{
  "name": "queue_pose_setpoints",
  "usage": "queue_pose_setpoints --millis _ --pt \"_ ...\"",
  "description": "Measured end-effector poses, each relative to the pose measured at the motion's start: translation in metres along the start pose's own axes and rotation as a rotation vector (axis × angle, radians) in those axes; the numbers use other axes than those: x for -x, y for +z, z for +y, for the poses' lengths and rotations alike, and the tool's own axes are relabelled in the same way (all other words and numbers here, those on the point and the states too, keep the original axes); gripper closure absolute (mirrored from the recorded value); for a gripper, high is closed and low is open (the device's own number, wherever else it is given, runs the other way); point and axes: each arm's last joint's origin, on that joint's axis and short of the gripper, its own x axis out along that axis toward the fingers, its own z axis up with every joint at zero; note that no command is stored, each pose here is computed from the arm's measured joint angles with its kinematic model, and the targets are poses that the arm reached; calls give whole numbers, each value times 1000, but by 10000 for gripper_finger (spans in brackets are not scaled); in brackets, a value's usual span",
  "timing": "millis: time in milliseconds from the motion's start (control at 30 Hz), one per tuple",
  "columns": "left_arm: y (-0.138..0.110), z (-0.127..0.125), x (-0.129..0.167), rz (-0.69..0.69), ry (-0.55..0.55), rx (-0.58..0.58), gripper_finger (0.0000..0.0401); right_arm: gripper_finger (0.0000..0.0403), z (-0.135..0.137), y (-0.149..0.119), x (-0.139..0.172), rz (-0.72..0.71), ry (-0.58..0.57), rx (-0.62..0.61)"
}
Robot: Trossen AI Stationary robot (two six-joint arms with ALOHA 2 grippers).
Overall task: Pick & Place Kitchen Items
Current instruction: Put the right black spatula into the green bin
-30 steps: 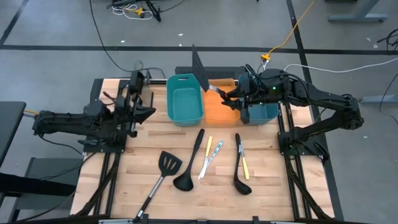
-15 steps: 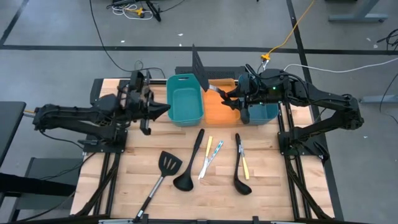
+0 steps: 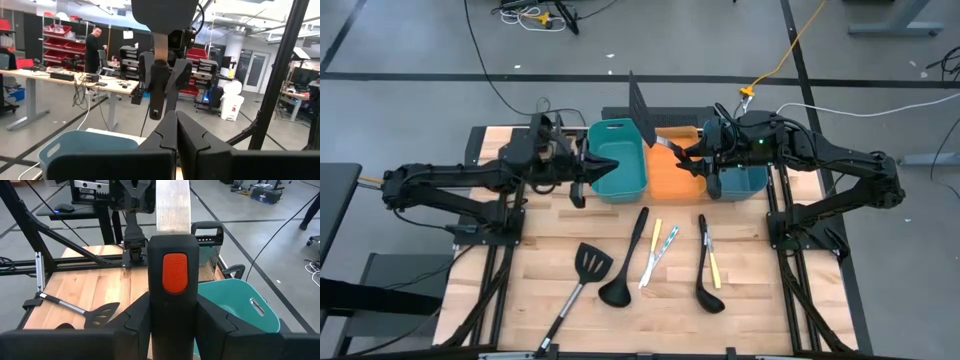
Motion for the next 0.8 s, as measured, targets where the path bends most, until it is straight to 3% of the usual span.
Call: queue_pose_setpoints --millis 367,800 --pt "-4 19 -21 -101 -75 -28 397 282 0 2 0 -25 0 0" --pt "-13 24 -33 -123 -75 -23 377 282 0 6 0 -60 -1 0"
